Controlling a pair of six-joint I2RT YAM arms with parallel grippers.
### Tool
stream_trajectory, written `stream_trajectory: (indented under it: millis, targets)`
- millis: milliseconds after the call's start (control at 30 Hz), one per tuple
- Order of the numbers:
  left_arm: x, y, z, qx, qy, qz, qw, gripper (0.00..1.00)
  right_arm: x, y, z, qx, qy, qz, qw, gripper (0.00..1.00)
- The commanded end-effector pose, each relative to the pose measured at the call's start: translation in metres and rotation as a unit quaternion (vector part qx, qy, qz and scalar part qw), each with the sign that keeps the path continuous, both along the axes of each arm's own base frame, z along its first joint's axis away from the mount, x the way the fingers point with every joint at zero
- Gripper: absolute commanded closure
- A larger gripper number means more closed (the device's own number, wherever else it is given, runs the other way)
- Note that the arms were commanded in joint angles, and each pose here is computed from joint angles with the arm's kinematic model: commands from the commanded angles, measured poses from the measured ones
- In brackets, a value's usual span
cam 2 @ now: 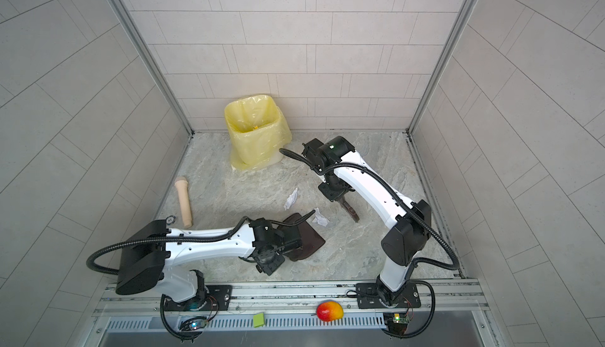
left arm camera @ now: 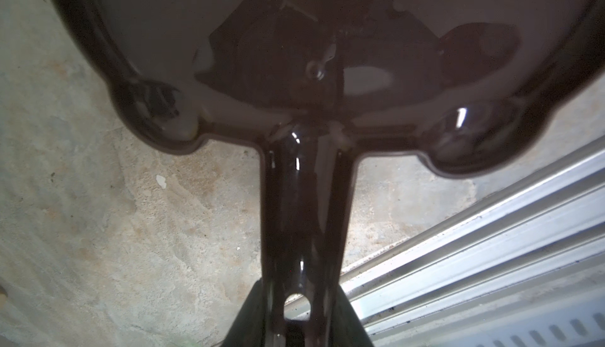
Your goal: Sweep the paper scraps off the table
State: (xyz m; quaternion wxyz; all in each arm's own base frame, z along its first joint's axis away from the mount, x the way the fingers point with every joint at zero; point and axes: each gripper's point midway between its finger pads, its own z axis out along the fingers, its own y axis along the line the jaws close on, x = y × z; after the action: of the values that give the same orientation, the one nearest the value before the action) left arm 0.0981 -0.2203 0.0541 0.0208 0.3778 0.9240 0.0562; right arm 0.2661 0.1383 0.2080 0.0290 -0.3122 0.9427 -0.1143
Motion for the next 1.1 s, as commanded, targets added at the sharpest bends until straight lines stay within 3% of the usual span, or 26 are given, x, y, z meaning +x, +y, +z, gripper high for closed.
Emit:
stream_trajectory:
  millis: [0, 600, 900, 1067]
  targets:
    - [-0.002, 0.007, -0.004, 0.016, 0.000, 0.001, 1.000, 1.00, -0.005, 0.010, -0.003, 0.013, 0.009, 0.007, 1.000, 1.00]
    - [-0.002, 0.006, -0.004, 0.016, 0.001, 0.000, 1.000, 1.00, -0.065, 0.079, 0.019, 0.148, 0.063, 0.058, 0.985, 1.00]
    - [-0.002, 0.007, -0.003, 0.016, -0.001, 0.002, 1.000, 1.00, -0.096, 0.095, 0.034, 0.217, 0.084, 0.060, 0.971, 1.00]
    - [-0.001, 0.007, -0.003, 0.015, -0.003, 0.003, 1.000, 1.00, -0.102, 0.087, 0.037, 0.216, 0.081, 0.056, 0.971, 1.00]
